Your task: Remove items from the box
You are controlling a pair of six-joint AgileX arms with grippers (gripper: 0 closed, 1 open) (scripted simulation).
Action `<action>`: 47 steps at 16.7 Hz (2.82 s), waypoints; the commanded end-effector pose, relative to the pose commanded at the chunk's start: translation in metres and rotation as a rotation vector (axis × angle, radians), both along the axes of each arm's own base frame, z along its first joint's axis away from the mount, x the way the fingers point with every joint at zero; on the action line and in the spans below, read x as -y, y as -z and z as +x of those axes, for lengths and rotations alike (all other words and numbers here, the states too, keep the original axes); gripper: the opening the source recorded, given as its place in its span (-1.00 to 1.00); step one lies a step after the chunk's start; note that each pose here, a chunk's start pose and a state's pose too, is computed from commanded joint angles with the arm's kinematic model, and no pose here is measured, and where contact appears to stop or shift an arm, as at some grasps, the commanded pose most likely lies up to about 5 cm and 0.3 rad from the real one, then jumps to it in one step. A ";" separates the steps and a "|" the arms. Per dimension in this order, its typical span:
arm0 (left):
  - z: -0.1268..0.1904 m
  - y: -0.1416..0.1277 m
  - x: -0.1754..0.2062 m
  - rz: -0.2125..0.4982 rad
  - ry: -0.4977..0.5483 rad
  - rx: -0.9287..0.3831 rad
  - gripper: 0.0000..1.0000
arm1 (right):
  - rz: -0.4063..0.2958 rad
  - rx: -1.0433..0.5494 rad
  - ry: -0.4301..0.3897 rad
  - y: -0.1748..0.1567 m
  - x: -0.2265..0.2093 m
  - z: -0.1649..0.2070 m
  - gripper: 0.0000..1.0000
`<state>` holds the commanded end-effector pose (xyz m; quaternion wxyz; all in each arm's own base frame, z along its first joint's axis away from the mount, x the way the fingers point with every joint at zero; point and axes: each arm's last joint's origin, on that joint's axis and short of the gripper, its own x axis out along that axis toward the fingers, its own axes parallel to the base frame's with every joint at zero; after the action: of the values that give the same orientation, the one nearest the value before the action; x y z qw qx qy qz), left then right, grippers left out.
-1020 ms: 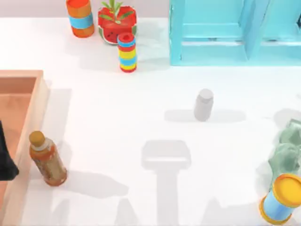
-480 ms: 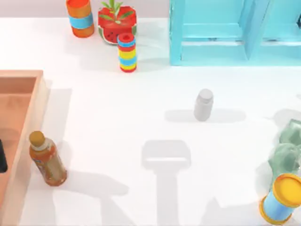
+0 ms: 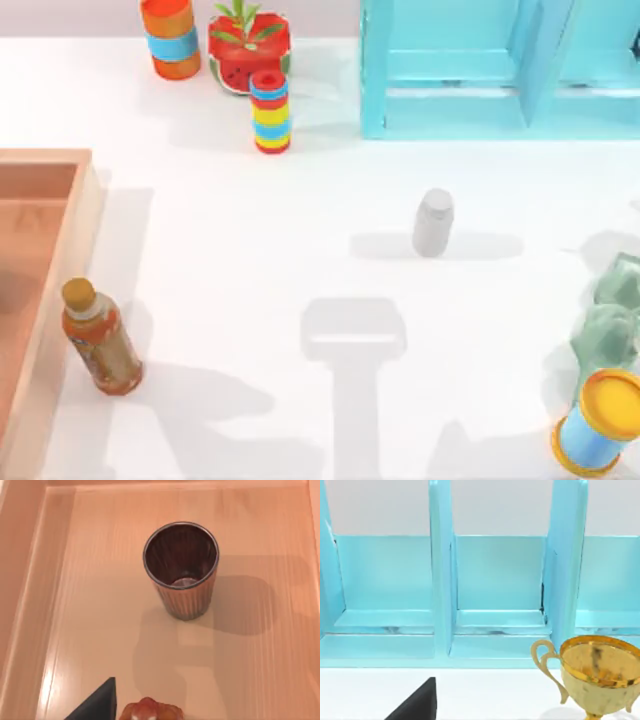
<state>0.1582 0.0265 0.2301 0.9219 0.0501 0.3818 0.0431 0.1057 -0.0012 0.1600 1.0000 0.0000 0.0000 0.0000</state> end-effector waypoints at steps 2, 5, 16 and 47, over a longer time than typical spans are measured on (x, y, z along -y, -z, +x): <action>0.013 -0.006 -0.006 -0.003 -0.005 -0.108 1.00 | 0.000 0.000 0.000 0.000 0.000 0.000 1.00; 0.032 -0.012 -0.017 -0.014 -0.010 -0.262 1.00 | 0.000 0.000 0.000 0.000 0.000 0.000 1.00; 0.102 -0.001 -0.067 -0.124 0.008 -0.777 1.00 | 0.000 0.000 0.000 0.000 0.000 0.000 1.00; 0.103 0.099 -0.067 -0.128 0.009 -0.786 0.10 | 0.000 0.000 0.000 0.000 0.000 0.000 1.00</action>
<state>0.2616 0.0939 0.1311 0.7069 0.0071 0.7073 -0.0072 0.1057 -0.0012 0.1600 1.0000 0.0000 0.0000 0.0000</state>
